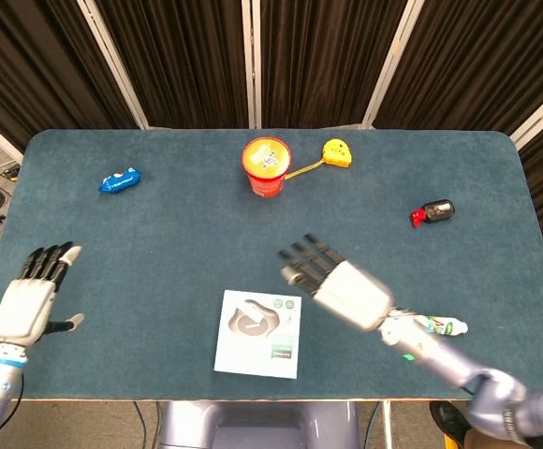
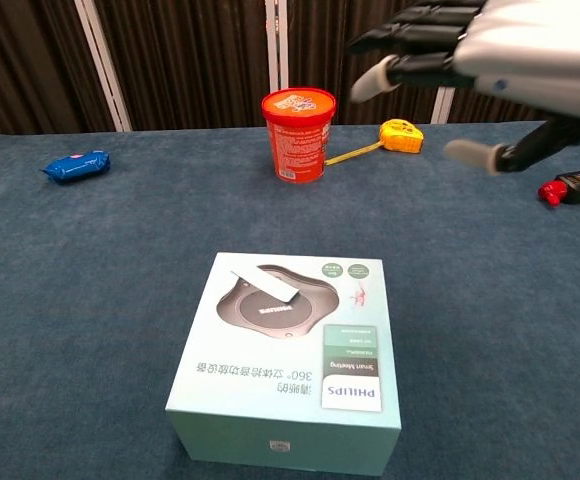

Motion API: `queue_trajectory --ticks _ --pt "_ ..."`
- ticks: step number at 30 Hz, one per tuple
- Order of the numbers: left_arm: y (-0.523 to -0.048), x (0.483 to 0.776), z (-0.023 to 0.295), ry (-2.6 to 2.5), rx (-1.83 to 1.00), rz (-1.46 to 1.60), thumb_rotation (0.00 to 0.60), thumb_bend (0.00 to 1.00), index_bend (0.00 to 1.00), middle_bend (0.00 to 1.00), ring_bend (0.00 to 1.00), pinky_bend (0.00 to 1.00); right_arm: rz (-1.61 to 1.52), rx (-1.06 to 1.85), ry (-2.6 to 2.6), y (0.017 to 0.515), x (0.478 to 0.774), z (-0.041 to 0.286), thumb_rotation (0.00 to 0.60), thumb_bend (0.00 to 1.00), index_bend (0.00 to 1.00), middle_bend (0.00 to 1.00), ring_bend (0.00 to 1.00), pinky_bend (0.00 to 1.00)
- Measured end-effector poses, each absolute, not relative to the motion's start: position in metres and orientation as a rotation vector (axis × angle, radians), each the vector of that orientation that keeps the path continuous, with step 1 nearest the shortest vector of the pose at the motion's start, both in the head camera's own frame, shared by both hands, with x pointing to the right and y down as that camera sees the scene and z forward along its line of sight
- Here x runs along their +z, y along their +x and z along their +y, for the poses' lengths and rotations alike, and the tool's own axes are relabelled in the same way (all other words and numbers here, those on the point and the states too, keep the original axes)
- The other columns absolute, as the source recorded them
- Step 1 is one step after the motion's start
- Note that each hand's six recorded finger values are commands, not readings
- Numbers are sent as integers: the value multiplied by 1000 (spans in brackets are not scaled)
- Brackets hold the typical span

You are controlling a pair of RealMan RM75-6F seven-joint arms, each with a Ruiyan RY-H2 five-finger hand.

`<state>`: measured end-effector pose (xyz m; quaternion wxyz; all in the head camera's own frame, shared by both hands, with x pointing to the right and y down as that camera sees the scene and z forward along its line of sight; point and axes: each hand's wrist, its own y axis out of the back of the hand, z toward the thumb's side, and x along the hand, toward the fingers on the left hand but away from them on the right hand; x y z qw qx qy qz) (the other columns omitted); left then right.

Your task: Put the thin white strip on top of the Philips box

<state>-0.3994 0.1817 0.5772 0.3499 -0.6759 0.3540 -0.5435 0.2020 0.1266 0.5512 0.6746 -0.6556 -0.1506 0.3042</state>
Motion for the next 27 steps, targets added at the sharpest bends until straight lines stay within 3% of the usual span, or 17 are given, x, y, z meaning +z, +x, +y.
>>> queue_trajectory --ticks 2,4,7,12,19,27 --pt "-383 578 171 -1793 -1345 864 600 513 1 0 0 0 -378 738 -1446 229 547 120 600 327 117 0 0 0" --pt "-363 577 160 -1842 -1267 797 600 647 42 0 0 0 -427 798 -1432 255 544 117 600 202 79 0 0 0" --pt "-334 574 146 -1885 -1152 700 600 756 117 0 0 0 -514 922 -1435 299 544 116 600 20 20 0 0 0" --pt "-292 574 133 -1965 -1024 573 600 924 190 0 0 0 -667 1107 -1469 356 546 124 600 0 0 0 0 0" --pt "-230 581 137 -2112 -910 380 600 1000 278 0 0 0 -873 1367 -1508 407 553 154 600 0 0 0 0 0" --pt "-177 589 148 -2165 -825 258 600 1000 321 0 0 0 -1032 1426 -1565 407 559 171 600 0 0 0 0 0"
